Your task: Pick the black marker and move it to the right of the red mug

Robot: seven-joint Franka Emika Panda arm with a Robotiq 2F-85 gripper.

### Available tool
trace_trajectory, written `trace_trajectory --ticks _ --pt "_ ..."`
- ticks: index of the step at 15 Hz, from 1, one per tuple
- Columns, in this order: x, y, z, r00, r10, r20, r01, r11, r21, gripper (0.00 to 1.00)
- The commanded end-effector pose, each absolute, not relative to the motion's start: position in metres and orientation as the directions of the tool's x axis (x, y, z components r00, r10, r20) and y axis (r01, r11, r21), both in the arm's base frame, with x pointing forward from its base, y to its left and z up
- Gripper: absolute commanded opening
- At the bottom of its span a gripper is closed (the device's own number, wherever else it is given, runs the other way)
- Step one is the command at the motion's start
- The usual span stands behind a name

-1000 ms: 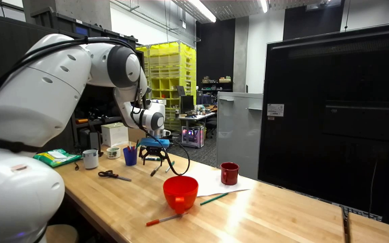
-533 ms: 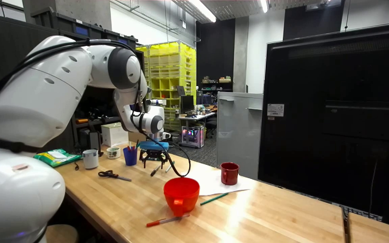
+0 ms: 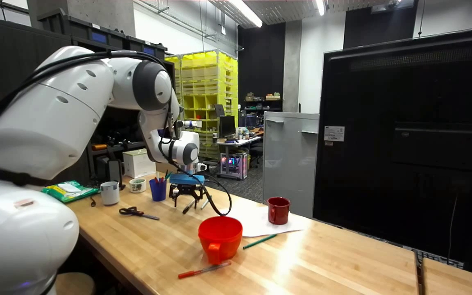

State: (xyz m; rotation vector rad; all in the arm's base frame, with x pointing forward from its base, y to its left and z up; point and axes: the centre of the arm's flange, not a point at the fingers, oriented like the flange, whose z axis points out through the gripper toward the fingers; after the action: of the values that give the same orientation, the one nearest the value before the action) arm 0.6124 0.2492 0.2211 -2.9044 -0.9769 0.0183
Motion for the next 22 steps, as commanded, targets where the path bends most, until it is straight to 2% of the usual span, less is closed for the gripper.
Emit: trace_trajectory --ticks 1,9,10,12,17,22 --pt "0.611 0.248 0.216 0.799 0.601 0.023 0.600 -0.796 -0.081 0.63" --pt "0.614 0.244 0.226 0.801 0.597 0.041 0.598 -0.798 -0.070 0.02" --pt "0.614 0.245 0.226 0.803 0.595 0.040 0.596 -0.800 -0.069 0.00" --pt "0.613 0.245 0.230 0.806 0.591 0.033 0.592 -0.804 -0.063 0.03" --pt "0.595 0.237 0.264 0.839 0.543 0.007 0.543 -0.838 -0.046 0.03" --pt "0.565 0.210 0.322 0.912 0.407 -0.039 0.408 -0.913 0.009 0.03"
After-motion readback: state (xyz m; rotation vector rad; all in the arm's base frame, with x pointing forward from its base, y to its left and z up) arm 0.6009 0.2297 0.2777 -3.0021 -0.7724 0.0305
